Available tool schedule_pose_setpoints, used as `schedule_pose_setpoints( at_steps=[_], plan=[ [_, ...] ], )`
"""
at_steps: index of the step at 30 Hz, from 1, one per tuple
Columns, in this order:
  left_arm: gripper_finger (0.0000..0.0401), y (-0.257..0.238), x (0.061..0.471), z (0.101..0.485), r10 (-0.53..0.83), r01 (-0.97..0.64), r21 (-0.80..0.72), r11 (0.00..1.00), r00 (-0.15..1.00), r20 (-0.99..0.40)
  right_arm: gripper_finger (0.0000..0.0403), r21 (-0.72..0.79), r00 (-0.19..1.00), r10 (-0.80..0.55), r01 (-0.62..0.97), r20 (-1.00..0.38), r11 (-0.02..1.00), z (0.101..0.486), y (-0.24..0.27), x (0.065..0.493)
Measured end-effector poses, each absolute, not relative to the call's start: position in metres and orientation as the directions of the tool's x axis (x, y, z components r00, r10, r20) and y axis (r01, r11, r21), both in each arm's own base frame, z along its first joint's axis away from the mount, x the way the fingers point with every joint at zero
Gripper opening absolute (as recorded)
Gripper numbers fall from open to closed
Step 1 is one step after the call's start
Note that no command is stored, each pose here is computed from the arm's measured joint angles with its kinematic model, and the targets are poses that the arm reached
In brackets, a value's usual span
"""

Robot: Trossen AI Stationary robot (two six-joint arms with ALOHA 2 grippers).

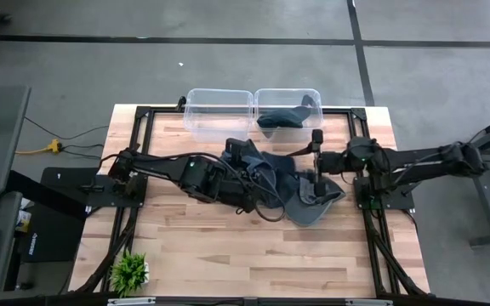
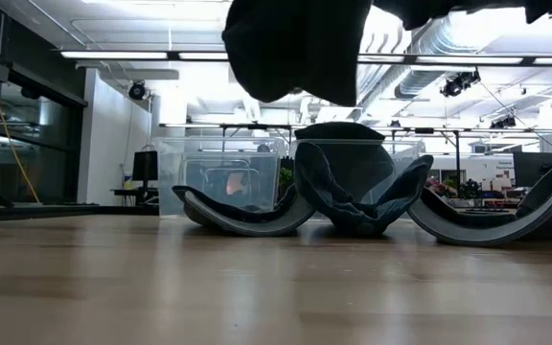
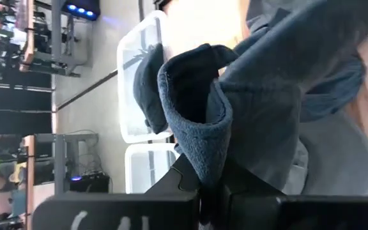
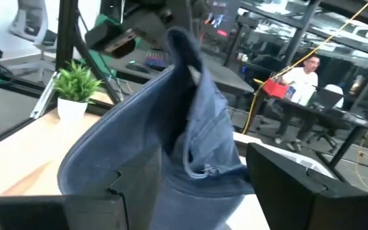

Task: Pick & Place hat
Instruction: Put the left blue cap into the right transparent bin

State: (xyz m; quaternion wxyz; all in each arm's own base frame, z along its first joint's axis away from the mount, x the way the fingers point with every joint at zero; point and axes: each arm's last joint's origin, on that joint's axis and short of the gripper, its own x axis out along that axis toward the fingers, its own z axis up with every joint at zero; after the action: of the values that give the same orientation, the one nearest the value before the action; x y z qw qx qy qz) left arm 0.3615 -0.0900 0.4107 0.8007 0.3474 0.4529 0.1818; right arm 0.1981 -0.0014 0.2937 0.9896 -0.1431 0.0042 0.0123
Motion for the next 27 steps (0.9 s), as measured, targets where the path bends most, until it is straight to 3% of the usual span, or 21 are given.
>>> schedule_pose_setpoints(
  at_steps=[4,12,19,27],
  plan=[
    [0.0000,-0.085,0.365,0.412,0.624,-0.035,0.719,0.694,0.526,-0.578,0.0224,-0.264,1.000,0.024,-0.019,0.015,0.964,0.295,-0.002,0.202],
    [0.0000,-0.049,0.379,0.418,0.689,-0.300,0.644,0.703,0.511,-0.514,0.0224,-0.267,0.999,0.034,-0.025,0.030,0.963,0.297,0.006,0.200],
    [0.0000,-0.018,0.389,0.423,0.714,-0.478,0.531,0.700,0.507,-0.483,0.0224,-0.345,0.977,-0.206,0.174,-0.059,0.922,0.288,0.004,0.199],
    [0.0000,0.011,0.395,0.425,0.650,-0.535,0.376,0.756,0.551,-0.523,0.0224,-0.467,0.900,-0.431,0.356,-0.060,0.809,0.287,0.005,0.196]
  ],
)
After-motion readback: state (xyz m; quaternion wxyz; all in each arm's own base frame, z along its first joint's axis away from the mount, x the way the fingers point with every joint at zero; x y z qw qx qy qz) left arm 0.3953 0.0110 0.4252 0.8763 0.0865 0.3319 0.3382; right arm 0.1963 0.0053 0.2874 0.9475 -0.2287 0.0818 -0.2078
